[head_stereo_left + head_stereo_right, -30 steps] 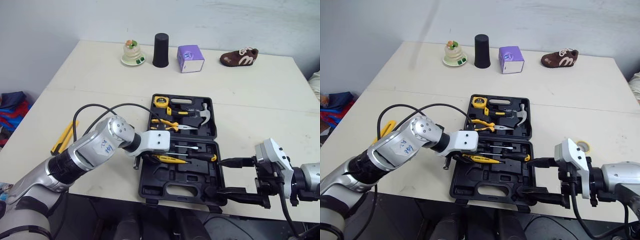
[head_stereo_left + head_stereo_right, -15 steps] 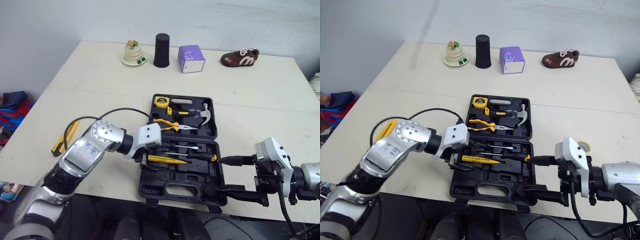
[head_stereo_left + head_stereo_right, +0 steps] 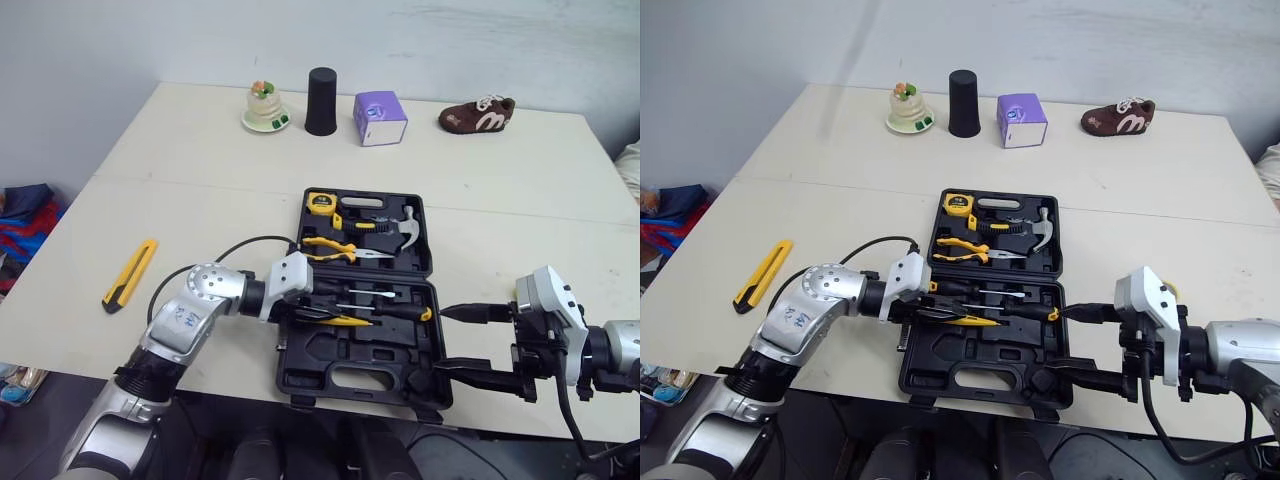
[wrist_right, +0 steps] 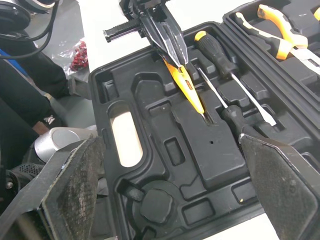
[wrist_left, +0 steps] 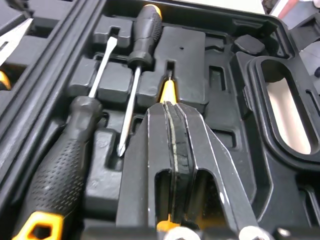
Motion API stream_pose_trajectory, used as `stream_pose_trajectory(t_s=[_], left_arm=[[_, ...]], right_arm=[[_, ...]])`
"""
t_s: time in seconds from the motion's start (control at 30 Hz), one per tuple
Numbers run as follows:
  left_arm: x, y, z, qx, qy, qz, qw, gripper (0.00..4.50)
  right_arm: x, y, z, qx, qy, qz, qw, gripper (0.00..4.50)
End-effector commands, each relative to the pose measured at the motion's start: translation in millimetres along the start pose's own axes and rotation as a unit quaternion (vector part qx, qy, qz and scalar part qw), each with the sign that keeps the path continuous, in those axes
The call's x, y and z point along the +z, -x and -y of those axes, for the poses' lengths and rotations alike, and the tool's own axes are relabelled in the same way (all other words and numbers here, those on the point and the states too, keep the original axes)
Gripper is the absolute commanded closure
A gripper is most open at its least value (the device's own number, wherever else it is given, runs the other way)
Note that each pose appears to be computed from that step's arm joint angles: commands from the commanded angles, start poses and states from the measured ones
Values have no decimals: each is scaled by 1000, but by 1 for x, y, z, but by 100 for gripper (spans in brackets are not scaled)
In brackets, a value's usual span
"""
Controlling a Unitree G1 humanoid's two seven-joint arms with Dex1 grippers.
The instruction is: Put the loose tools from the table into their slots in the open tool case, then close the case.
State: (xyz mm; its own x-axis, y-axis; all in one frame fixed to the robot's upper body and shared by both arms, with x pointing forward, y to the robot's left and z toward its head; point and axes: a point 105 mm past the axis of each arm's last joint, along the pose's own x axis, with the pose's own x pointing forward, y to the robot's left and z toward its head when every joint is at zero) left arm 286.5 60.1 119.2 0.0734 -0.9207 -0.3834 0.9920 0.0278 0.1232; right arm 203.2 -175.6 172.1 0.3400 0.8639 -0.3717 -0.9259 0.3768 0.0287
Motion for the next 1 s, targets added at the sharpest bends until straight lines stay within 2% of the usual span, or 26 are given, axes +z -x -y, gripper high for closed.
stream_pose_trajectory(t_s=[0.03, 0.07, 0.17, 0.23, 0.4, 0.43, 0.5, 0.53, 0.67, 0.8, 0.9, 0.97, 1.0], left_arm=[[-12, -1, 1, -6, -5, -38, 999, 445], [-17, -1, 2, -8, -4, -50, 999, 445], [-50, 2, 6, -14, 23, -139, 990, 445], [-58, 3, 13, -25, 31, -165, 985, 445], [-53, -1, 11, -15, 25, -154, 988, 445], [-44, 0, 8, -5, 27, -128, 991, 445], [-14, 11, 6, 13, 29, -36, 999, 385], [-4, 17, 6, 20, 28, -8, 999, 356], [9, 60, 5, 117, 39, 61, 991, 195], [-18, 132, 12, 289, 127, 76, 946, 15], [-55, 201, 32, 447, 192, 65, 871, 6], [-75, 240, 52, 527, 217, 48, 821, 6], [-81, 252, 60, 551, 221, 40, 804, 6]], right_arm=[[4, 1, -1, -1, 14, 6, 1000, 0], [4, 1, -1, -1, 14, 6, 1000, 0], [3, 1, -1, -3, 13, 4, 1000, 0], [1, 1, -1, -5, 11, 2, 1000, 0], [-6, 1, 3, -15, 15, -9, 1000, 0], [-6, 3, 6, -24, 16, -9, 1000, 0], [-9, 9, 13, -46, 18, -10, 999, 0], [-10, 12, 15, -53, 18, -11, 998, 0], [-12, 41, 35, -120, -1, 1, 993, 0], [-34, 99, 66, -234, -38, -13, 972, 0], [-52, 140, 79, -304, -58, -28, 951, 0], [-60, 161, 86, -341, -68, -30, 937, 0], [-63, 167, 88, -352, -72, -31, 933, 0]])
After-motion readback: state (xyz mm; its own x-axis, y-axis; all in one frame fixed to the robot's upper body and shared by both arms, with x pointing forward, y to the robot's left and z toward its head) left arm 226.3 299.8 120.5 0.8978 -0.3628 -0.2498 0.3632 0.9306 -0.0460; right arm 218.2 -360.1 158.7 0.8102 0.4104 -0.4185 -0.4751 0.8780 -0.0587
